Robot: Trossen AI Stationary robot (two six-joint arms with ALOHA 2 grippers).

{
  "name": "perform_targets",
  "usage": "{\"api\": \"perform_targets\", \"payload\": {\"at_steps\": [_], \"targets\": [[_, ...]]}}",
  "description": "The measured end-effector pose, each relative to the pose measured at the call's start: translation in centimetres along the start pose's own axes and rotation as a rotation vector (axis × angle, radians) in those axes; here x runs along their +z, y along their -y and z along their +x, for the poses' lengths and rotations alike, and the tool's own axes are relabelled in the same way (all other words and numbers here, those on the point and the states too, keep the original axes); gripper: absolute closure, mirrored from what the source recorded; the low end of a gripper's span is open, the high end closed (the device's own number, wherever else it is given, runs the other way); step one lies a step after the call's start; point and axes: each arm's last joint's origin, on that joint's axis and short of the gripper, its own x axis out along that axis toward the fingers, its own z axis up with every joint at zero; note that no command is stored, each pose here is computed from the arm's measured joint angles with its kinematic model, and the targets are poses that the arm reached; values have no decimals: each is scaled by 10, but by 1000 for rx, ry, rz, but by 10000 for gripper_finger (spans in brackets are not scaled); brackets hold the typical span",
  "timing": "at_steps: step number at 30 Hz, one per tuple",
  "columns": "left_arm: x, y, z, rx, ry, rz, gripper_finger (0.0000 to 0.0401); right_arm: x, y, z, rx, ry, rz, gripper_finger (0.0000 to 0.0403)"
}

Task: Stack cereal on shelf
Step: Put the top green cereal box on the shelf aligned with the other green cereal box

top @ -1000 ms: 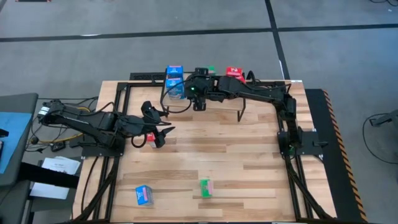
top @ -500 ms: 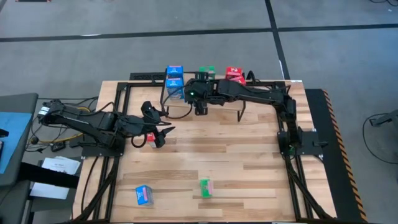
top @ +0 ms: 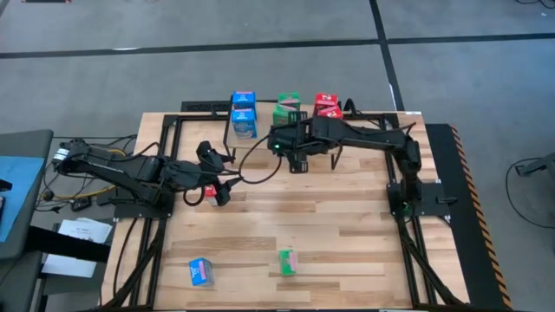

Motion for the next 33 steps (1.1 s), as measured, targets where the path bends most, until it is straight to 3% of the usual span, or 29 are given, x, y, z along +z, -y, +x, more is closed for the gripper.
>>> {"api": "perform_targets", "payload": {"at_steps": [6,11,18,24,33], "targets": [[0,0,0,0,0,-6,99,-12,5,-23,146,48,101,154],[-1,0,0,1,-7,-21,99,-18,12,-37,168,91,161,154],[-2,0,0,2,-14,-17,99,-22,-4,-26,221,19,181,154],[-2,0,0,2,-14,-23,99,-43,-26,-12,241,-38,163,154],[-1,0,0,2,-12,-53,99,-97,-32,-24,243,215,330,154]]}}
